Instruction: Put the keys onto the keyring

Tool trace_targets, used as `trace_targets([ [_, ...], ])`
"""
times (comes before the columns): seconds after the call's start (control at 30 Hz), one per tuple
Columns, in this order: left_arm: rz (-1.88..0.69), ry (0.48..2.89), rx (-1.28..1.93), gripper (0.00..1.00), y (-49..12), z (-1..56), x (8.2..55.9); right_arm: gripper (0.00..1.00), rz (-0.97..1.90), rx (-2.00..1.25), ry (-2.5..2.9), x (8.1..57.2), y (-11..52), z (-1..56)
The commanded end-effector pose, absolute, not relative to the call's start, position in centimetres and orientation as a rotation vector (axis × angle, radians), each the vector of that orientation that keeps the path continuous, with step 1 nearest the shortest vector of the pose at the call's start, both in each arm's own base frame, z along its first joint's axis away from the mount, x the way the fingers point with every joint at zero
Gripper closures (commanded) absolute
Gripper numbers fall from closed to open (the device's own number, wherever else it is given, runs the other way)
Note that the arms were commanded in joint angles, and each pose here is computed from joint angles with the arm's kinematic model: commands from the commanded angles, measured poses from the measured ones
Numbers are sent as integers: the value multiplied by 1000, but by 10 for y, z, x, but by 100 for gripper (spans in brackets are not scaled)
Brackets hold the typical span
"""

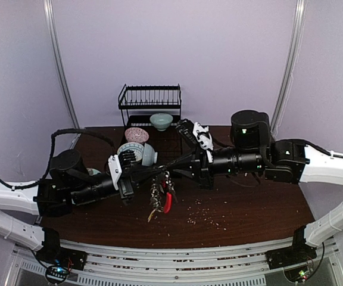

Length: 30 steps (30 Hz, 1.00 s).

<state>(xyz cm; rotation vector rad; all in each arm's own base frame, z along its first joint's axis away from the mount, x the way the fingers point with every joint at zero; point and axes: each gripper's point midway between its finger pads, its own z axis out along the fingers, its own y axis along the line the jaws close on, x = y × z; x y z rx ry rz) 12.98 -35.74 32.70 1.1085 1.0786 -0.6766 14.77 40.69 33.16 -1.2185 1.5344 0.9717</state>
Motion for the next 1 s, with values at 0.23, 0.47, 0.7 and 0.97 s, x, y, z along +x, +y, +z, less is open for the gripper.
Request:
trace_targets([
  [0.23, -797, 829, 964, 100, -338, 393, 105, 100, 1006, -1300, 1534, 140, 413, 322],
  [0.47, -814, 789, 962, 100, -338, 401, 100, 100, 1106, -1392, 1476, 122, 421, 322],
  [0.7, -843, 739, 926, 100, -333, 411, 95, 93, 1122, -1391, 1493, 125, 431, 314],
  [0.97, -831, 751, 951, 100, -340, 411, 97, 89, 1121, -1323, 1504, 130, 429, 313],
])
